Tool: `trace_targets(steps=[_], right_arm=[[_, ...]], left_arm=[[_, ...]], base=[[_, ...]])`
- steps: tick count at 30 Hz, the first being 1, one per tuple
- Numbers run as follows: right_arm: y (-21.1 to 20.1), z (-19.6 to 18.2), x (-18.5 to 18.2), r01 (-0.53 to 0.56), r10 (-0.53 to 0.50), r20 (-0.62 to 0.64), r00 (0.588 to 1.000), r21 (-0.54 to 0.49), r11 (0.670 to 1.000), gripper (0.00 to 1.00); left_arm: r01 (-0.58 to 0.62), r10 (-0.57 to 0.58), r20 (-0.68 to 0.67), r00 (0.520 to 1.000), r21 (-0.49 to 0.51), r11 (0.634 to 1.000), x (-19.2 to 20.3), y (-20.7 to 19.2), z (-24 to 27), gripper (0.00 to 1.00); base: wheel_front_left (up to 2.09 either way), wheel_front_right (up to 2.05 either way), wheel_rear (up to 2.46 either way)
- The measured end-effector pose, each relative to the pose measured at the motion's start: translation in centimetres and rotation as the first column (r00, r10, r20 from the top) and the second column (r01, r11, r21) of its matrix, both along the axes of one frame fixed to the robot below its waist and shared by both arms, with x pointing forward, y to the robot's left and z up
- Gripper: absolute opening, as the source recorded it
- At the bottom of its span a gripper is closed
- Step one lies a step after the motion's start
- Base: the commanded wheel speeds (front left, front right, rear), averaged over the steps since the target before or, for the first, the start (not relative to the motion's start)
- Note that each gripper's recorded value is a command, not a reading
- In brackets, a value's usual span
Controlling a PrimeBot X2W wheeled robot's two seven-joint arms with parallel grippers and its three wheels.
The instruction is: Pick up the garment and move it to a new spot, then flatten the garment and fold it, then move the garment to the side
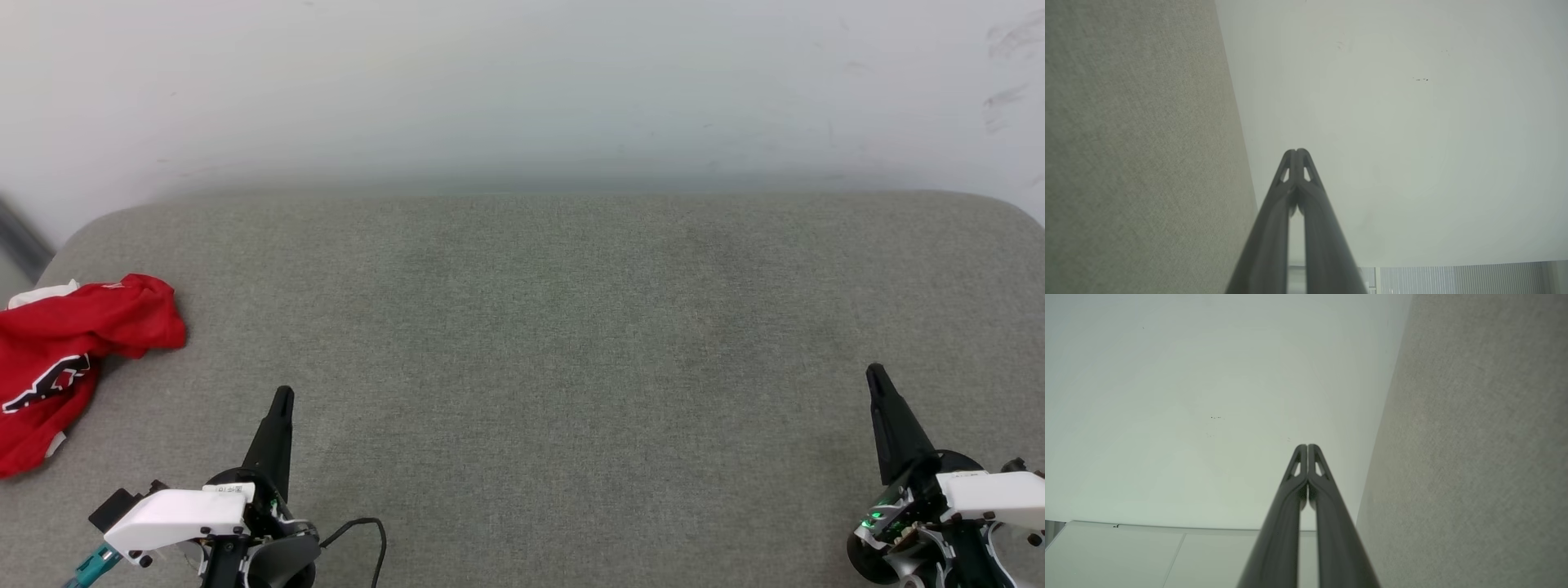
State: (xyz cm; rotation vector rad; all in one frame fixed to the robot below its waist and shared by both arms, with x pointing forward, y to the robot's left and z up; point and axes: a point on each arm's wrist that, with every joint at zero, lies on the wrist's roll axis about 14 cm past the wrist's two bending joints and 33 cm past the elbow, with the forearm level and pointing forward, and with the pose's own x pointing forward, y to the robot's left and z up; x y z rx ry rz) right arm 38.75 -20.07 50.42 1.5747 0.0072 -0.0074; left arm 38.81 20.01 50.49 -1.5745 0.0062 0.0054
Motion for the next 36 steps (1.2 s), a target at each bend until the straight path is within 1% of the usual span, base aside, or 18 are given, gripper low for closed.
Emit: trace_targets(steps=[33, 34, 36], right_arm=[[0.0, 0.0, 0.0, 0.000, 0.000, 0.000, 1.000, 0.000, 1.000, 0.00], [0.0, -0.3, -0.1, 0.000, 0.000, -0.008, 1.000, 0.001, 1.000, 1.00], [0.0, -1.4, -0.6, 0.002, -0.002, -0.042, 0.999, 0.003, 1.000, 1.00]], left_arm=[[0.000, 0.000, 0.000, 1.000, 0.000, 1.000, 0.0, 0.0, 0.0, 0.00], [0.000, 0.000, -0.008, 1.000, -0.001, 1.000, -0.1, 0.0, -0.3, 1.00], [0.000, 0.000, -0.041, 0.999, -0.005, 1.000, -0.6, -0.1, -1.4, 1.00]], base=[[0.00, 0.00, 0.00], [0.00, 0.00, 0.00], [0.00, 0.00, 0.00]])
